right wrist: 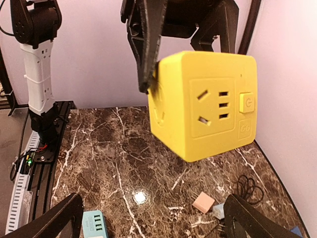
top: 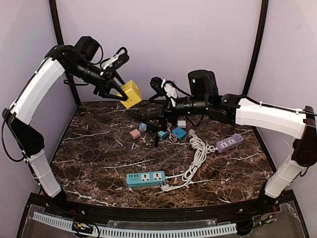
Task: Insert the plug
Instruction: Pick up the plug from the center of the board.
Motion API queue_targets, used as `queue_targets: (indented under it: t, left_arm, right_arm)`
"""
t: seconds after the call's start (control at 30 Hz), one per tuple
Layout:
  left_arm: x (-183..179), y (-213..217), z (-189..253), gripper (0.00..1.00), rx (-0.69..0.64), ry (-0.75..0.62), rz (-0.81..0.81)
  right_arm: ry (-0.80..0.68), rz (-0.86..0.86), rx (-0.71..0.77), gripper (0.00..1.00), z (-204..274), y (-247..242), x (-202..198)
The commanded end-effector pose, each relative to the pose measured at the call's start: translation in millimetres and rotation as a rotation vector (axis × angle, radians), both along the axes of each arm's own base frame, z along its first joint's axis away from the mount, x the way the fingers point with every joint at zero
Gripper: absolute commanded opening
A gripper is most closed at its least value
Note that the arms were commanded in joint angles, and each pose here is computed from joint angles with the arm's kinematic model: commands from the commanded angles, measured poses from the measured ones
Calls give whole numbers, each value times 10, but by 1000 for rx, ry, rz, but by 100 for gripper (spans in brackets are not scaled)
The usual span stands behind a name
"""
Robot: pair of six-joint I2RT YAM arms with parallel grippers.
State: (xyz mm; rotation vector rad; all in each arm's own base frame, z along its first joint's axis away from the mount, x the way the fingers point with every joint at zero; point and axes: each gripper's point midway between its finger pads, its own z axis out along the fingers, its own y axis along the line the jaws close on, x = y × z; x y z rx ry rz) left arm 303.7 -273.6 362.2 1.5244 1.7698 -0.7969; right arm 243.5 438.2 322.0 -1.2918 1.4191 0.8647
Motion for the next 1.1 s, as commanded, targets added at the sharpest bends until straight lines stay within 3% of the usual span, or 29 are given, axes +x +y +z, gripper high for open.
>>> queue_targets:
  t: [0.0,0.47,0.53,0.67,0.8,0.9,1.07]
  left_arm:
    - [-585,10,52,1,-12,101,-151]
    - [-796,-145,45,1,0,101,-229]
    - [-789,-144,21,1,9,100,-229]
    - [-774,-144,-24,1,22,100,-230]
    - [-756,-136,-89,1,39,105,-228]
    - [-742,-140,-125,0,48,107,-225]
    - [-731,-143,-153,1,51,122,-216]
  right_arm:
    - [-99,124,90,99,317,135,-98]
    - [-49,111,157,98,365,314,52]
    - [-52,116,166,94,382,321,52]
    - [-46,127,170,76,381,340,45]
    - [-36,143,180,71,398,347,26]
    - [-30,143,183,50,401,359,34]
    - [-9,146,175,0,361,363,27]
